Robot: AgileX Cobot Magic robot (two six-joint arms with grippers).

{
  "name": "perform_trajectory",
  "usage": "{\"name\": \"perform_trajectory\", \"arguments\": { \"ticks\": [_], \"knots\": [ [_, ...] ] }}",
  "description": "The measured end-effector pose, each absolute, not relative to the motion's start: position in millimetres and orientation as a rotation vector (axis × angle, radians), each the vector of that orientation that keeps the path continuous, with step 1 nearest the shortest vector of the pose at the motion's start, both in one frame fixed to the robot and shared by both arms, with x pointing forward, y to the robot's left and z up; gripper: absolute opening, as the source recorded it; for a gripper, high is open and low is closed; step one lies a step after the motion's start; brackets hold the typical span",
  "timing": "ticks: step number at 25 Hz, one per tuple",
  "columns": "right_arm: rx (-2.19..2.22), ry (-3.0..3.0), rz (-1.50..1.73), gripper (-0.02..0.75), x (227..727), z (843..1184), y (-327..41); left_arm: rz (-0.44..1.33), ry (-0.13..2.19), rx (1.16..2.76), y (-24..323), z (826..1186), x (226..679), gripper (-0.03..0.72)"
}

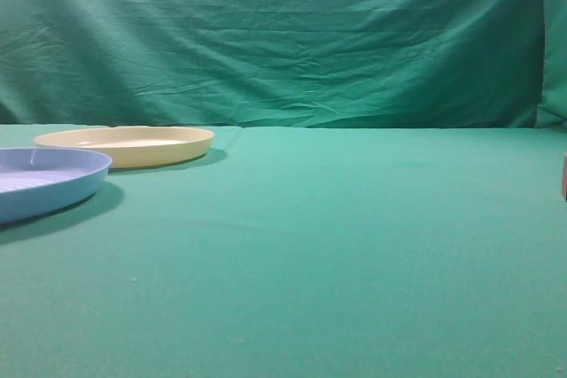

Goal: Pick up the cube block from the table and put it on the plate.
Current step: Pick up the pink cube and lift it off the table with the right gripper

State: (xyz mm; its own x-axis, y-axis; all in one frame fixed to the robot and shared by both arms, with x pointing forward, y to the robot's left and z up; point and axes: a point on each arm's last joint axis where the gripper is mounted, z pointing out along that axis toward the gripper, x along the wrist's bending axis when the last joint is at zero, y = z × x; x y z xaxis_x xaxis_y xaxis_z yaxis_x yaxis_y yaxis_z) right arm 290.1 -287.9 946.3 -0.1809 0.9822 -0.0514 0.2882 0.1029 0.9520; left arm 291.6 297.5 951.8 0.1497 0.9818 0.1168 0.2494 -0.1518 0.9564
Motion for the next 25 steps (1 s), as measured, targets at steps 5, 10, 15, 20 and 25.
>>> {"name": "perform_trajectory", "arguments": {
  "ticks": [5,10,15,20,25],
  "knots": [
    [1.28,1.597,1.118,0.0,290.1,946.3,-287.9,1.071,1.228,1.565,297.5,951.8,291.6,0.0],
    [1.28,1.597,1.118,0.0,290.1,946.3,-287.9,1.071,1.228,1.565,297.5,951.8,291.6,0.0],
    [1.28,1.597,1.118,0.0,290.1,946.3,-287.9,1.071,1.228,1.565,297.5,951.8,291.6,0.0],
    [1.279,1.597,1.117,0.0,290.1,946.3,-288.0,1.071,1.228,1.565,297.5,951.8,291.6,0.0],
    [1.21,1.547,1.122,0.0,292.1,952.4,-289.2,1.071,1.228,1.565,297.5,951.8,291.6,0.0]
  ]
}}
